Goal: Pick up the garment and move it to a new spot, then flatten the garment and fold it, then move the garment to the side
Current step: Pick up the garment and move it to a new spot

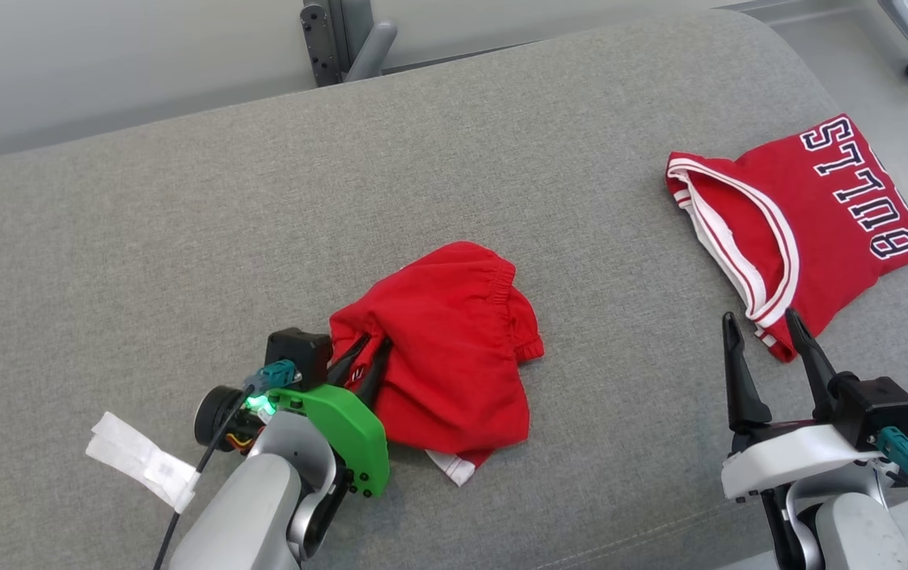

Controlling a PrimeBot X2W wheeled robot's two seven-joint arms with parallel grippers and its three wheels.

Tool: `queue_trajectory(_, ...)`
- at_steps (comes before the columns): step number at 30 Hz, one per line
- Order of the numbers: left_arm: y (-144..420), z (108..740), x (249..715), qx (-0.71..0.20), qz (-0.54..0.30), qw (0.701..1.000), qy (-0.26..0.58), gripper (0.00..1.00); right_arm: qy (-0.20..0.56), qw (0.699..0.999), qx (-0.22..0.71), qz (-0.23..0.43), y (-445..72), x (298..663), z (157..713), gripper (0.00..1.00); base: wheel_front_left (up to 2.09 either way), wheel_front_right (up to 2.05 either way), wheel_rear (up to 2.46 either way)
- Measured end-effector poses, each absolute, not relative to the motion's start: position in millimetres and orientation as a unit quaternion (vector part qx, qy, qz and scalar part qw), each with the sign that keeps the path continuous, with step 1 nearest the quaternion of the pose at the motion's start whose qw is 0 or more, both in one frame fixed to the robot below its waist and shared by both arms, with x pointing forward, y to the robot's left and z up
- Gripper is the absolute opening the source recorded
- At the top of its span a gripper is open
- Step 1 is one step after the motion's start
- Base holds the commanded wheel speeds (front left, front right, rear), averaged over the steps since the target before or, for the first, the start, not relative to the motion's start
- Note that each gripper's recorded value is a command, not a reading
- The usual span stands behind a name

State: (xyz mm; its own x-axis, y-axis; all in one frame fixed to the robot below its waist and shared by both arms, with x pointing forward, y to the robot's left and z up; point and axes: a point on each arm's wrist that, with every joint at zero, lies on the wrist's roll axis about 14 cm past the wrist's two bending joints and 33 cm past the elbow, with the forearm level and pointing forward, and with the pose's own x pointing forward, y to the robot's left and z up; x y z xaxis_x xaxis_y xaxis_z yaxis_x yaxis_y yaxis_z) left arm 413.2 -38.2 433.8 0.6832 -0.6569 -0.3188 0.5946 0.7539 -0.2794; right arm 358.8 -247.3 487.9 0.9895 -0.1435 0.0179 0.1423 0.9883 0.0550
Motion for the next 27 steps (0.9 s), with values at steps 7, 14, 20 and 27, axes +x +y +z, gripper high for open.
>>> queue_trajectory(7,-25.1,424.1,422.5,-0.063,-0.316,0.931,0.173,1.0,-0.011,0.997,0.023,-0.067,-244.6,360.1,488.0,1.0,0.0,0.0,0.0)
queue_trajectory(14,21.1,442.6,426.2,-0.054,-0.24,0.965,0.097,1.0,-0.014,0.998,0.001,-0.067,-246.5,356.5,491.5,1.0,0.0,0.0,0.0)
queue_trajectory(20,83.1,451.4,407.6,-0.066,-0.152,0.984,0.068,1.0,-0.019,0.998,-0.018,-0.048,-236.5,358.6,495.2,1.0,0.0,0.0,0.0)
queue_trajectory(27,155.8,455.8,367.6,-0.077,-0.056,0.994,0.053,1.0,-0.014,1.0,-0.022,-0.013,-214.2,362.5,490.5,1.0,0.0,0.0,0.0)
